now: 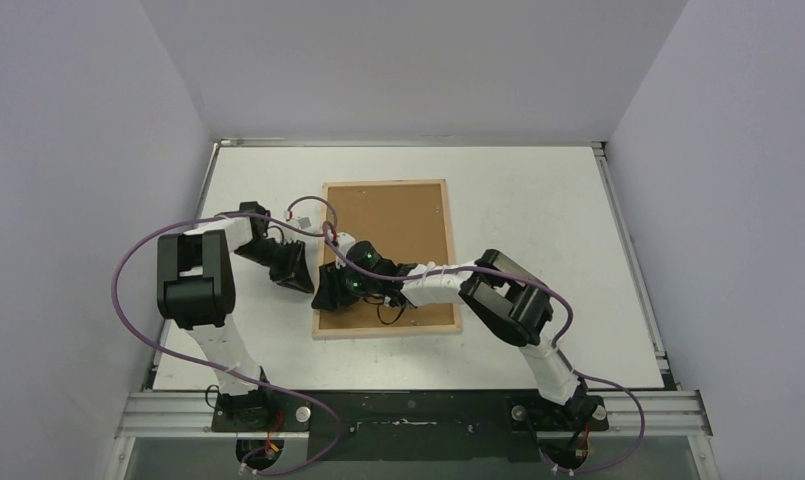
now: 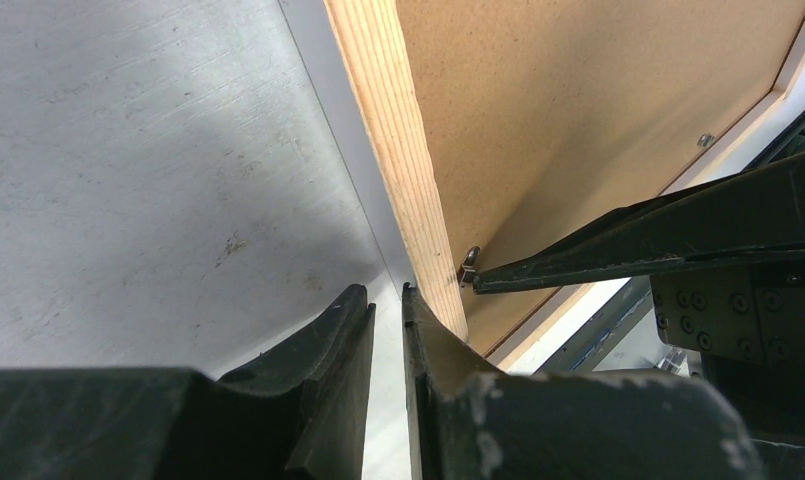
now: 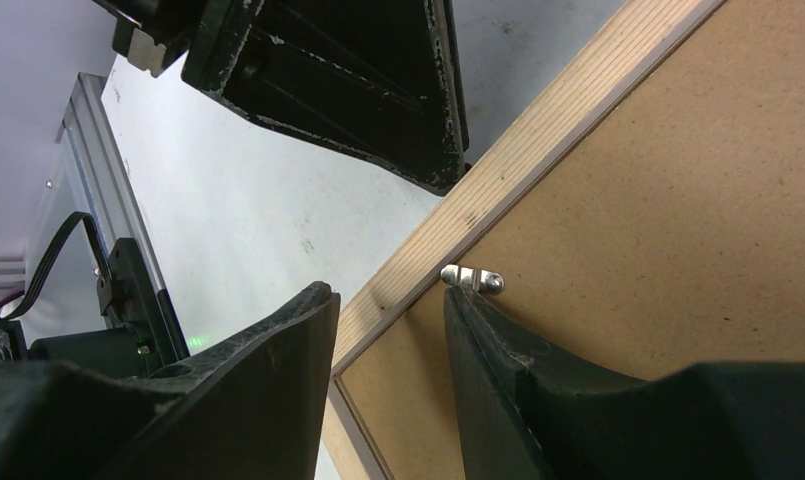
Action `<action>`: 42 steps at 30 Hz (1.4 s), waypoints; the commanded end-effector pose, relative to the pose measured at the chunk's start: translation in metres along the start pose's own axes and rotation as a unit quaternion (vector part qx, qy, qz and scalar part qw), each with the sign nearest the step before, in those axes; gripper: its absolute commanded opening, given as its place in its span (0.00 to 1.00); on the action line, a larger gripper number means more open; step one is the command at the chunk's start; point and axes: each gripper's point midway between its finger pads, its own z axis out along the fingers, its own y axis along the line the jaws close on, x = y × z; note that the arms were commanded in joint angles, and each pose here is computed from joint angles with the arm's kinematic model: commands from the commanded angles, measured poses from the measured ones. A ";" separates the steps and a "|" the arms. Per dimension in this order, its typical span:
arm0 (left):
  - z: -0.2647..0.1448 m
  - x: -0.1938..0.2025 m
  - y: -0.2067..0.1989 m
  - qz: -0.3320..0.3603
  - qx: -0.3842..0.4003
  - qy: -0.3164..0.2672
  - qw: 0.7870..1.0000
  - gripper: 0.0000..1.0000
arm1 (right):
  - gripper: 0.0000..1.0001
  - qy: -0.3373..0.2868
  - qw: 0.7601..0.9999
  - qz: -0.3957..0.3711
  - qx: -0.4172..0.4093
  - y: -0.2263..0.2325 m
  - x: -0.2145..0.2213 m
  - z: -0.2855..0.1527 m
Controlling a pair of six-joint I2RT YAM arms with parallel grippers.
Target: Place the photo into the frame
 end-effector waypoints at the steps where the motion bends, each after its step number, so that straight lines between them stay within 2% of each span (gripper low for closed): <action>1: -0.003 -0.014 -0.011 0.013 0.021 -0.019 1.000 0.16 | 0.45 -0.022 1.000 -0.001 -0.009 0.005 -0.003 0.010; 9: -0.002 -0.013 -0.010 0.012 0.023 -0.016 1.000 0.16 | 0.43 -0.037 0.999 0.006 -0.001 0.002 -0.006 0.014; 18: -0.002 -0.013 -0.011 0.012 0.023 -0.015 1.000 0.15 | 0.42 -0.068 0.997 -0.010 0.044 -0.005 -0.010 0.008; 24: -0.016 -0.022 -0.012 0.000 0.027 -0.027 0.999 0.14 | 0.49 -0.101 0.994 -0.045 0.001 0.035 -0.031 -0.026; 29: -0.019 -0.022 -0.016 -0.007 0.035 -0.032 0.999 0.14 | 0.51 -0.094 0.995 -0.040 0.010 0.032 -0.019 -0.042; 42: -0.003 -0.012 -0.002 -0.021 0.021 -0.016 0.999 0.14 | 0.50 -0.077 0.997 -0.018 0.015 0.015 -0.004 -0.015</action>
